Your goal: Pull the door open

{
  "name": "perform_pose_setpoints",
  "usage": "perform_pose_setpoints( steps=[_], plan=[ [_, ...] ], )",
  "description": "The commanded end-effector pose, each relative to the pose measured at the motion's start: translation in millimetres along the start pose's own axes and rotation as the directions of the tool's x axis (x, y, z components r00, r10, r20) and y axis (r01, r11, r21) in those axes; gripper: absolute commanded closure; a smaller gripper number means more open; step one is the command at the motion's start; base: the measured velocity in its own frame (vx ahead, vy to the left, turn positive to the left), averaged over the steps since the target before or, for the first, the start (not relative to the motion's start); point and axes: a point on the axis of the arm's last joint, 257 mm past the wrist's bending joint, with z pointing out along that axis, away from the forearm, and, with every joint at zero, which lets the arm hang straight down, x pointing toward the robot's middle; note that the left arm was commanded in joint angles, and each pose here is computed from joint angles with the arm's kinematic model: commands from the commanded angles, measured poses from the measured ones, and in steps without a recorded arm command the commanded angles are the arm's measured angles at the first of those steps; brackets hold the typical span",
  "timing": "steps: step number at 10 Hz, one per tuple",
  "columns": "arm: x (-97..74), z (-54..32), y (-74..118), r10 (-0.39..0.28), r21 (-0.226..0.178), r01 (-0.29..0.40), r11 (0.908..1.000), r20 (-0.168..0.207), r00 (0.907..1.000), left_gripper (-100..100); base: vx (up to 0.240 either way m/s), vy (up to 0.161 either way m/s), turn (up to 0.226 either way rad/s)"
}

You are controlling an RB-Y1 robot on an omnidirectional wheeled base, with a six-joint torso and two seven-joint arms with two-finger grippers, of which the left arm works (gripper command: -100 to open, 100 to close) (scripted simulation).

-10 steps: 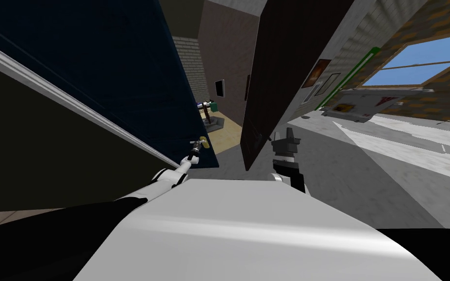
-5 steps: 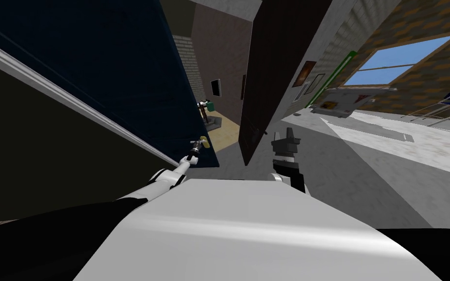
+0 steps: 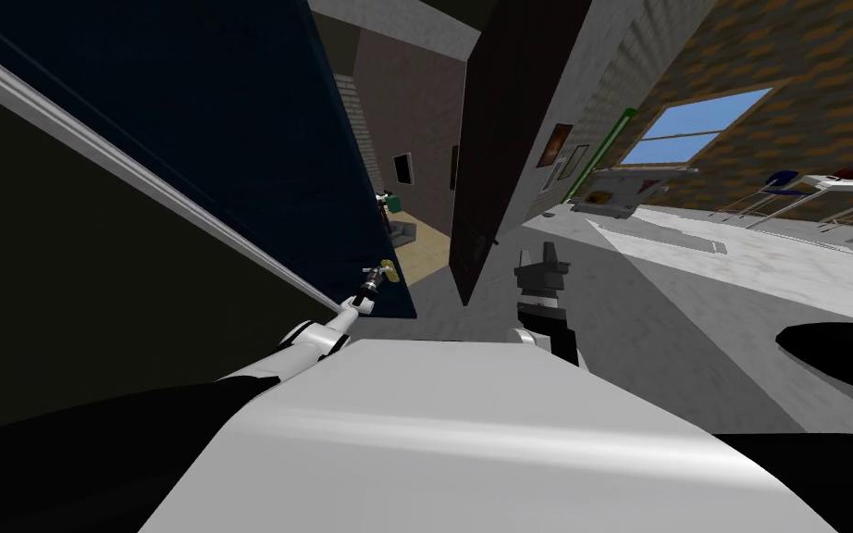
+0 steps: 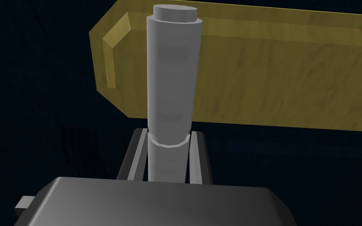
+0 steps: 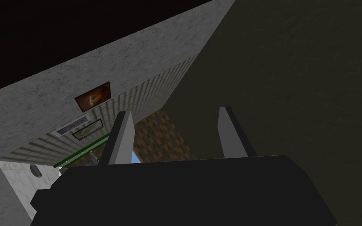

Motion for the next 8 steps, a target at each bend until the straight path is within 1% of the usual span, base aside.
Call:
perform_pose_setpoints(
  steps=[1,2,5,6,8],
  plan=[
    [0.0,0.0,0.0,0.000,0.000,0.000,1.0000,0.000,1.0000,100,-0.075,0.038,-0.036],
    [8.7,-1.3,1.2,0.000,-0.001,0.000,1.0000,-0.030,0.9995,100,-0.138,0.074,-0.035],
    [23.4,-2.8,-1.3,0.002,0.004,-0.002,1.0000,-0.089,0.9960,100,-0.201,0.088,-0.046],
    [26.1,-3.3,-1.6,0.002,0.004,-0.002,1.0000,-0.100,0.9950,100,-0.177,0.104,-0.024],
    [36.1,-5.2,-2.2,0.002,0.005,-0.001,1.0000,-0.140,0.9902,100,-0.156,0.107,-0.036]
  ],
)
